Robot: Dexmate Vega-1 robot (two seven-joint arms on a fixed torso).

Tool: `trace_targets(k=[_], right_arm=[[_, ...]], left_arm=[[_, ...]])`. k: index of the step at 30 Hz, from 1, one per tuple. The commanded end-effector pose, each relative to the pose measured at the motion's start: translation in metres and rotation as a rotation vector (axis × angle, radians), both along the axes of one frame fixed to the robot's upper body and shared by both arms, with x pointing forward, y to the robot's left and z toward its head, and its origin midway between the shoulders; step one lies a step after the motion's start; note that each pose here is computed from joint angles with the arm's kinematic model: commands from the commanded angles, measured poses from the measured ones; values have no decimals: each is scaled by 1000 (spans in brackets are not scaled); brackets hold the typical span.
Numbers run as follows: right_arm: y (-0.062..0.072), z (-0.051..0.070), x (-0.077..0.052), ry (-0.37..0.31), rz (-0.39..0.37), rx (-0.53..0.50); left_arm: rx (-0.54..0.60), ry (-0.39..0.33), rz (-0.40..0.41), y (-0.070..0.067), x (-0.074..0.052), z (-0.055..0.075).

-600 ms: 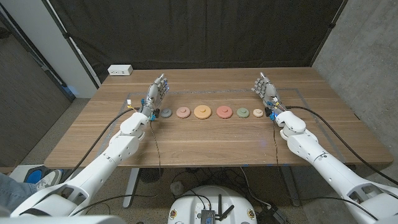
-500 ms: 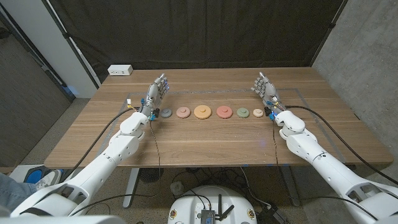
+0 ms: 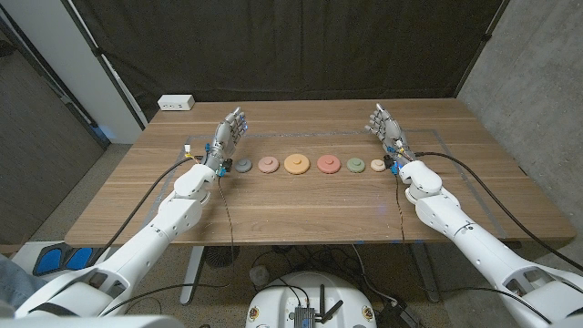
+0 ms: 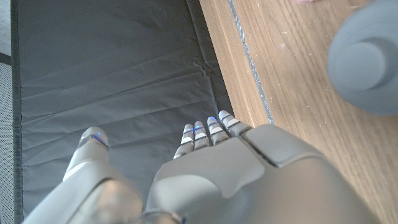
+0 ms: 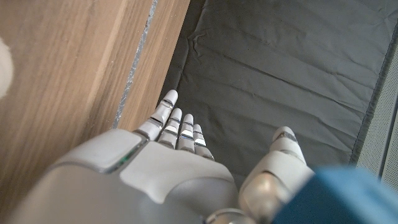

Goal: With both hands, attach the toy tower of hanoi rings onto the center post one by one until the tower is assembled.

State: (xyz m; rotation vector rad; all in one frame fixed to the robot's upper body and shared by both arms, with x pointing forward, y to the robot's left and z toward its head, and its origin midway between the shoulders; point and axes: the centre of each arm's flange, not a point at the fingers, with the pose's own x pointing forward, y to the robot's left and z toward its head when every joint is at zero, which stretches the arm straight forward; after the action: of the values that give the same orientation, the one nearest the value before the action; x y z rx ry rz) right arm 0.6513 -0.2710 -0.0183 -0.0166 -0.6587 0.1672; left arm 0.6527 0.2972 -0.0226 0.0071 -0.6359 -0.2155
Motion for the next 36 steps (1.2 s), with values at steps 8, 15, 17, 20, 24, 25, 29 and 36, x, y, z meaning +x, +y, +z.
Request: trace_targets(k=[8,15,17,20,24,25,29,36], right_arm=[[1,-3,-4,-11,-28,7],[0,-4,-3,-10,-28,26],[0,-4,-3,-12,-30,30],[0,-4,-3,-12,-31,38],[-1,-3,-3,-12,-39,39],[-1,-3,-3,-11,-41,40],[-1,-2,-2,-12,-33,50],[2,0,-1,-17,-39,51]], left_arm=[[-30,-2,42,5,-8,-7],[-33,6,53,5,-10,-9],[-34,4,55,5,-10,-8],[-59,-3,68,6,-11,-9],[-87,-16,85,7,-12,-11],[-89,-15,88,7,-12,-11],[-97,-11,86,7,-11,-13],[-114,-24,101,7,-12,-13]])
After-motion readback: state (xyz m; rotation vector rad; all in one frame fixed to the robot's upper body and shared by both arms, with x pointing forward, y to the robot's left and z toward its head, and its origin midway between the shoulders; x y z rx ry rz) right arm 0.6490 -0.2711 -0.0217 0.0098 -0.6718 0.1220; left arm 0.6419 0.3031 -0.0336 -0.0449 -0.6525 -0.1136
